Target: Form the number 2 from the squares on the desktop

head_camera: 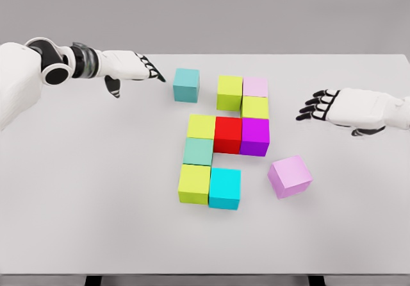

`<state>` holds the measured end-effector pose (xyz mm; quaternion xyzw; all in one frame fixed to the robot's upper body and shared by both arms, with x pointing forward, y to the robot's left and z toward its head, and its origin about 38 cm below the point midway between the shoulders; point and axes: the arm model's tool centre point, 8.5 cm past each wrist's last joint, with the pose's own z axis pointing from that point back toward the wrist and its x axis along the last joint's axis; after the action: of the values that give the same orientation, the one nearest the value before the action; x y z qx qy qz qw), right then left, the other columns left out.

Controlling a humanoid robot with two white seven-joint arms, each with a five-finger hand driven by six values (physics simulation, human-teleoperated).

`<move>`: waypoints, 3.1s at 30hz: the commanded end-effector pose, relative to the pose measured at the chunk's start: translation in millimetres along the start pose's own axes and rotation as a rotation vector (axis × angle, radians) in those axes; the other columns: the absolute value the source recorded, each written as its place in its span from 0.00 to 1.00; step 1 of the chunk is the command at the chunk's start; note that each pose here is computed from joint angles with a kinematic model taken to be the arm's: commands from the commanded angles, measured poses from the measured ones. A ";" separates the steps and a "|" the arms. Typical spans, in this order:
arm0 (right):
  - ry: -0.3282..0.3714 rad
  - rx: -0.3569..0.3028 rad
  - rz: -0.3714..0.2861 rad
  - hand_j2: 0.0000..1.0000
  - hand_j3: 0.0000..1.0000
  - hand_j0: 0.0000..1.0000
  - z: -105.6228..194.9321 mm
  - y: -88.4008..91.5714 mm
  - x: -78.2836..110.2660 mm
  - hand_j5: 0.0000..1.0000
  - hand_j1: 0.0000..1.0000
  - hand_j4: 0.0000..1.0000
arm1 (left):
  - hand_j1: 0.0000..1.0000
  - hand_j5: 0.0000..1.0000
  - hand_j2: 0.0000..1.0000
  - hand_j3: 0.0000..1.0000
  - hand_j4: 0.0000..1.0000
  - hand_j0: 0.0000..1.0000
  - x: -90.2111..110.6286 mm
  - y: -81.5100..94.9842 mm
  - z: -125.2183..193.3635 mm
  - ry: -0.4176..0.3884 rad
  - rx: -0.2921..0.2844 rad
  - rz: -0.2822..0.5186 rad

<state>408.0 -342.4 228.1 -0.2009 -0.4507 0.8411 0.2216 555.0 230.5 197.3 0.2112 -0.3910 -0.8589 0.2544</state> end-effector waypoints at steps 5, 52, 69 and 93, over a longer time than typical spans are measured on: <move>0.044 -0.007 -0.028 1.00 1.00 1.00 -35.0 4.6 -21.3 1.00 1.00 1.00 | 1.00 1.00 1.00 1.00 1.00 1.00 1.8 7.2 -2.6 -0.003 0.014 0.001; -0.136 0.182 0.072 1.00 1.00 1.00 19.4 35.8 61.1 1.00 1.00 1.00 | 1.00 1.00 1.00 1.00 1.00 1.00 12.9 29.7 -20.9 -0.023 0.035 0.008; -0.031 0.178 0.034 1.00 1.00 1.00 46.8 25.3 23.3 1.00 1.00 1.00 | 1.00 1.00 1.00 1.00 1.00 1.00 24.8 41.5 -33.0 -0.047 0.047 0.002; -0.191 0.109 0.106 1.00 1.00 1.00 46.6 49.2 65.5 1.00 1.00 1.00 | 1.00 1.00 1.00 1.00 1.00 1.00 20.4 43.5 -29.6 -0.037 0.059 0.018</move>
<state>318.2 -367.0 203.2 -0.1346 -0.4123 0.8881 0.1524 567.1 175.9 209.8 0.1991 -0.4204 -0.8506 0.2451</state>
